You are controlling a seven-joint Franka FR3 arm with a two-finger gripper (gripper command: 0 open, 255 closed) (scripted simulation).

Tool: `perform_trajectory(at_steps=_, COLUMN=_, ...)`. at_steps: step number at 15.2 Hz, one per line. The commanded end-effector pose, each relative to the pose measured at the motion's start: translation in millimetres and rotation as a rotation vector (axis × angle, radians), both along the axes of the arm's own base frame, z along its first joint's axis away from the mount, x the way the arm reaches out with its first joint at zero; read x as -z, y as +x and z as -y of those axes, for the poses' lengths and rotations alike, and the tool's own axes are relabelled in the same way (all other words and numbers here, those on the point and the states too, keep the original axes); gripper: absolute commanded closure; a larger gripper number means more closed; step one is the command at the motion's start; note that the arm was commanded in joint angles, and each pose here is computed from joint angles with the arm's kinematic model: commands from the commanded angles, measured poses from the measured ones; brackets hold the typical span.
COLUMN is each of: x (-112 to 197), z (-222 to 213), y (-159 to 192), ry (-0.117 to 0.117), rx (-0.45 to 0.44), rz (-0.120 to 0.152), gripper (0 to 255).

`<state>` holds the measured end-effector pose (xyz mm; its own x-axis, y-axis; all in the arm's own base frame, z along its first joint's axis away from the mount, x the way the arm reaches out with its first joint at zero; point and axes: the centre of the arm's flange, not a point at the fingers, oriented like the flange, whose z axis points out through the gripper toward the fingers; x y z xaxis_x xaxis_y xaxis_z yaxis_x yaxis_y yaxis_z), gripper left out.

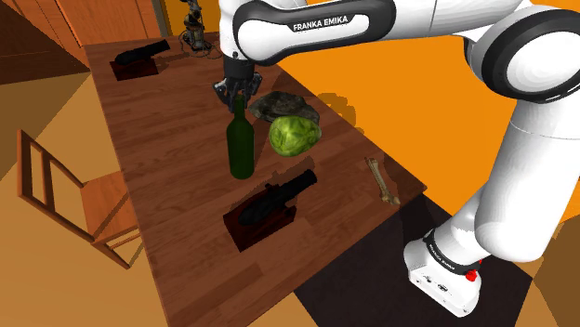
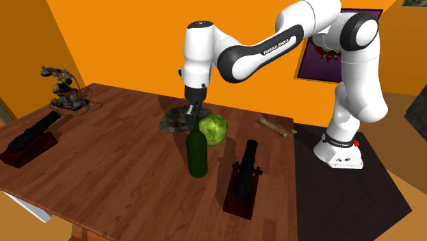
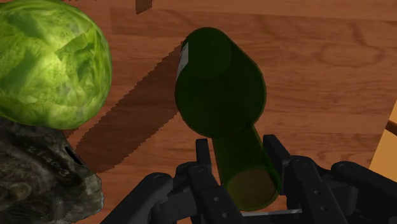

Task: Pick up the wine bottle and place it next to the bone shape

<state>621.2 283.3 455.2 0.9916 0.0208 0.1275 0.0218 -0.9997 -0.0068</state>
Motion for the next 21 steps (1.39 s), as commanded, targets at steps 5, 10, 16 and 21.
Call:
perform_trajectory(at_steps=5, x=-0.2, z=0.0, y=0.0, ry=0.000, rx=0.000, rz=0.000, gripper=255)
perform_trajectory(at_steps=10, x=-15.9, z=0.0, y=0.0, ry=0.000, rx=0.000, rz=0.000, gripper=255)
perform_trajectory(at_steps=16, x=-47.6, z=0.0, y=0.0, ry=0.000, rx=0.000, rz=0.000, gripper=255)
perform_trajectory(at_steps=21, x=-74.0, z=0.0, y=0.0, ry=0.000, rx=0.000, rz=0.000, gripper=255)
